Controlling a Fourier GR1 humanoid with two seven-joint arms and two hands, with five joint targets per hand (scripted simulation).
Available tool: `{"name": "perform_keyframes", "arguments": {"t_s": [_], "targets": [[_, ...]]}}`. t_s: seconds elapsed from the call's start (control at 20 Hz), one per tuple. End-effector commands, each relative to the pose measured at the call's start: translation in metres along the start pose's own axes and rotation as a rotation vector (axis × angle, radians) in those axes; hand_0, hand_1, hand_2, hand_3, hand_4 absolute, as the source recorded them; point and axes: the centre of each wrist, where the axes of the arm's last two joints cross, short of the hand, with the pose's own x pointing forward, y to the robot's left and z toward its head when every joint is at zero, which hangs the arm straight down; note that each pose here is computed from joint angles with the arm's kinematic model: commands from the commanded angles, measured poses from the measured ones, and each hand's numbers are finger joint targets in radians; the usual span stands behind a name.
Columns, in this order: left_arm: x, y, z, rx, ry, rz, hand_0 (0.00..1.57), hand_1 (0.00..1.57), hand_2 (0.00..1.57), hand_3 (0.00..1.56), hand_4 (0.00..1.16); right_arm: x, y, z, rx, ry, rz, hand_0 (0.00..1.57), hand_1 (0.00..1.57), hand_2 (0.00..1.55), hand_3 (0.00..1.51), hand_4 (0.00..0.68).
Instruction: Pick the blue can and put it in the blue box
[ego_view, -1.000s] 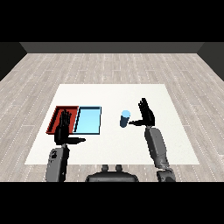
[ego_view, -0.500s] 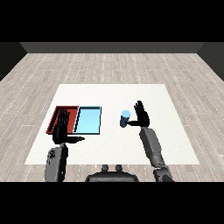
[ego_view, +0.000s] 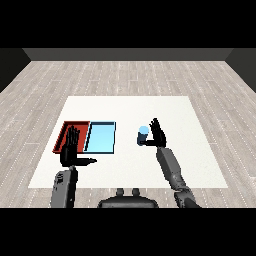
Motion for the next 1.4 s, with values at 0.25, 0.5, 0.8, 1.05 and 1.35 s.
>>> {"name": "perform_keyframes", "arguments": {"t_s": [0.25, 0.5, 0.8, 1.05, 1.35], "targets": [[0.006, -0.015, -0.009, 0.007, 0.01, 0.017, 0.0, 0.0, 0.0, 0.0, 0.0, -0.025, 0.02, -0.004, 0.007, 0.051, -0.021, 0.0, 0.0, 0.0, 0.0, 0.0], [-0.004, -0.001, -0.0022, 0.015, -0.009, 0.024, 0.0, 0.0, 0.0, 0.0, 0.0, -0.018, 0.023, -0.031, 0.005, 0.044, -0.031, 0.0, 0.0, 0.0, 0.0, 0.0], [0.0, 0.003, -0.0069, 0.004, 0.002, 0.022, 0.0, 0.0, 0.0, 0.0, 0.0, -0.022, 0.011, -0.013, 0.003, 0.086, -0.025, 0.0, 0.0, 0.0, 0.0, 0.0], [-0.009, -0.004, -0.0057, 0.005, 0.009, 0.021, 0.0, 0.0, 0.0, 0.0, 0.0, -0.022, 0.009, -0.028, 0.024, 0.076, -0.023, 0.0, 0.0, 0.0, 0.0, 0.0], [0.002, -0.002, -0.0083, 0.019, 0.0, 0.019, 0.0, 0.0, 0.0, 0.0, 0.0, -0.03, 0.025, -0.025, -0.093, 0.087, 0.041, 0.0, 0.0, 0.0, 0.0, 0.0]]}}
